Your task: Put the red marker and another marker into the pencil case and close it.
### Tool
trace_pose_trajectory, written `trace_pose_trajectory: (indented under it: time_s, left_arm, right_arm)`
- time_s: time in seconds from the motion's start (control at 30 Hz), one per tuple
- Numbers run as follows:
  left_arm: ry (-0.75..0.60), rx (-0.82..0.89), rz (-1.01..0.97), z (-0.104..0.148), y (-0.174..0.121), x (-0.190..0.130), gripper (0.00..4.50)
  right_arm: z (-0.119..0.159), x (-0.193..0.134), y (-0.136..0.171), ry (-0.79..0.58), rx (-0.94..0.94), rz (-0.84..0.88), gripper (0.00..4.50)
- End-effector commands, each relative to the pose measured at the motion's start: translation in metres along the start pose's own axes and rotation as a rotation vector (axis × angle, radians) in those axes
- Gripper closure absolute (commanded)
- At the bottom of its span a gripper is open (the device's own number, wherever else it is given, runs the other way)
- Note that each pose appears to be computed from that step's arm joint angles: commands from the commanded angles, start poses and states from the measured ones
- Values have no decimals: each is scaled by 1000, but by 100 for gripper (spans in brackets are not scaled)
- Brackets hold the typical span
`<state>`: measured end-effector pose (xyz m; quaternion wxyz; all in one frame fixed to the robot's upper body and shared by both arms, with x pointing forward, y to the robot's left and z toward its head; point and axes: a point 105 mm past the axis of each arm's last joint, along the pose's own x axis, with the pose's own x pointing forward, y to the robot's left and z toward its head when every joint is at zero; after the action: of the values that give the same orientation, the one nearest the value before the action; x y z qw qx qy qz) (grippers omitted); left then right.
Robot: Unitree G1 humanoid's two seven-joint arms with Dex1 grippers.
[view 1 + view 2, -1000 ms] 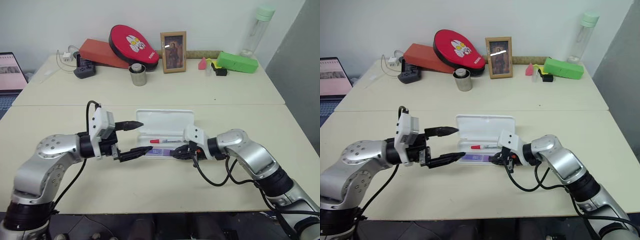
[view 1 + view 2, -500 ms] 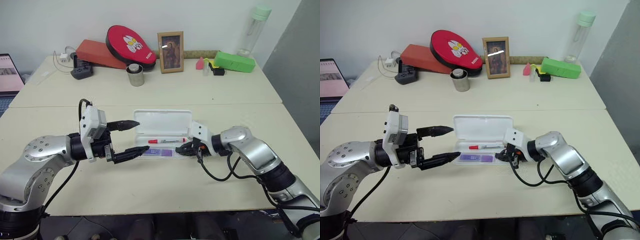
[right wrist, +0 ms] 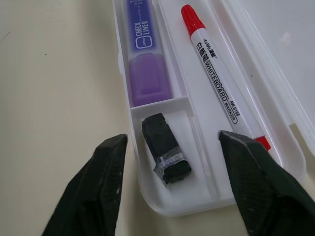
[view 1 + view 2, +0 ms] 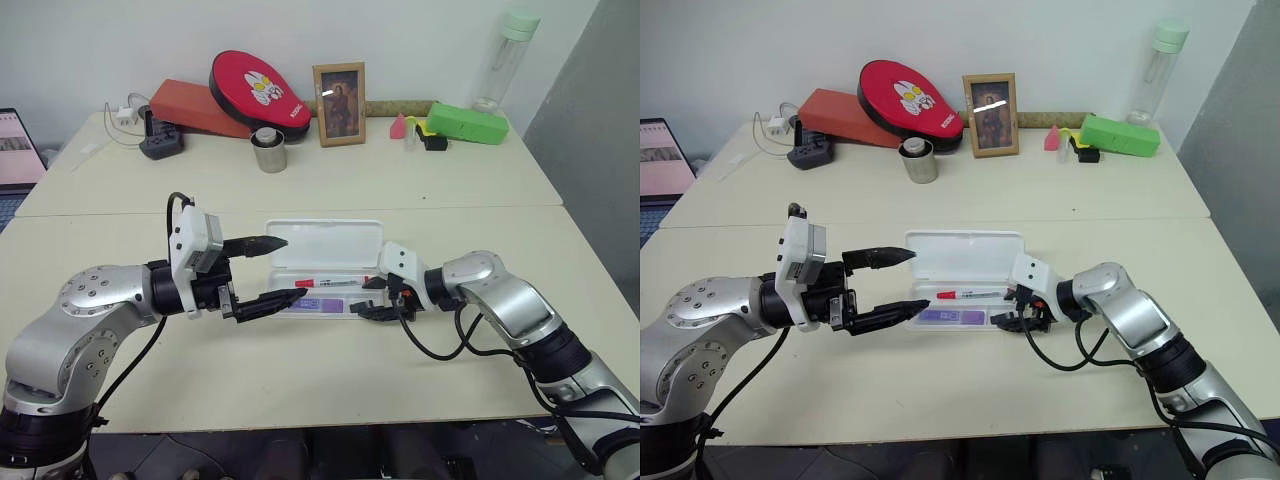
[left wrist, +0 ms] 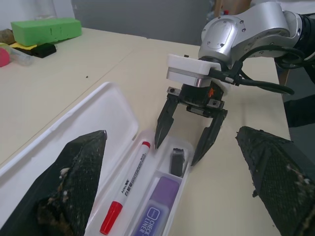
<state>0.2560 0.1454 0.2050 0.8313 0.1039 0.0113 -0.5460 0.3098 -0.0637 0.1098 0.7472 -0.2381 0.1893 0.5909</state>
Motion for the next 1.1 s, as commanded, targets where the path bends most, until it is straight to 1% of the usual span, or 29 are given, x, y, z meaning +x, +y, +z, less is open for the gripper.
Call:
trace_pose_trajectory:
  time_s: [0.03, 0.07, 0.1, 0.13, 0.23, 0.4, 0.43, 0.47, 0.53, 0.6, 0.7, 0.8, 0.83, 0.87, 0.97, 1.1]
  left_arm:
    - [-19, 28, -16, 7, -4, 3, 0]
    - [-21, 26, -14, 7, -4, 3, 0]
    - [-20, 27, -9, 7, -3, 2, 0]
    - [-18, 28, -6, 6, -3, 2, 0]
    - [-58, 29, 58, 13, 6, -4, 0]
    - [-136, 26, 175, 23, 22, -13, 0]
    - [-161, 27, 208, 27, 27, -15, 0]
    - [-181, 25, 228, 30, 30, -18, 0]
    - [-222, 35, 290, 38, 40, -25, 0]
    - [-246, 37, 330, 41, 46, -28, 0]
    - [-247, 44, 362, 40, 50, -31, 0]
    - [-243, 45, 374, 38, 51, -32, 0]
    - [-245, 45, 379, 38, 51, -33, 0]
    - [-245, 46, 385, 38, 51, -34, 0]
    - [-244, 47, 401, 37, 52, -36, 0]
    - [-247, 42, 407, 36, 51, -37, 0]
  right_arm:
    - [18, -8, -7, -52, -44, -23, 27]
    - [19, -9, -7, -54, -45, -21, 7]
    - [23, -11, -6, -71, -45, -17, 2]
    - [27, -12, -6, -84, -46, -13, 2]
    - [55, -29, -6, -203, -54, 9, 2]
    - [90, -54, -20, -323, -82, -7, 2]
    - [97, -58, -26, -352, -77, -24, 2]
    - [104, -62, -39, -369, -75, -71, 2]
    - [107, -63, -74, -342, -61, -210, 2]
    - [104, -61, -96, -304, -44, -292, 2]
    - [98, -55, -119, -269, 5, -356, 53]
    - [92, -49, -134, -238, 24, -400, 138]
    - [88, -48, -139, -208, 12, -431, 165]
    - [85, -46, -142, -196, 13, -439, 198]
    - [83, -42, -141, -186, 10, -410, 258]
    - [81, -38, -139, -166, -9, -382, 371]
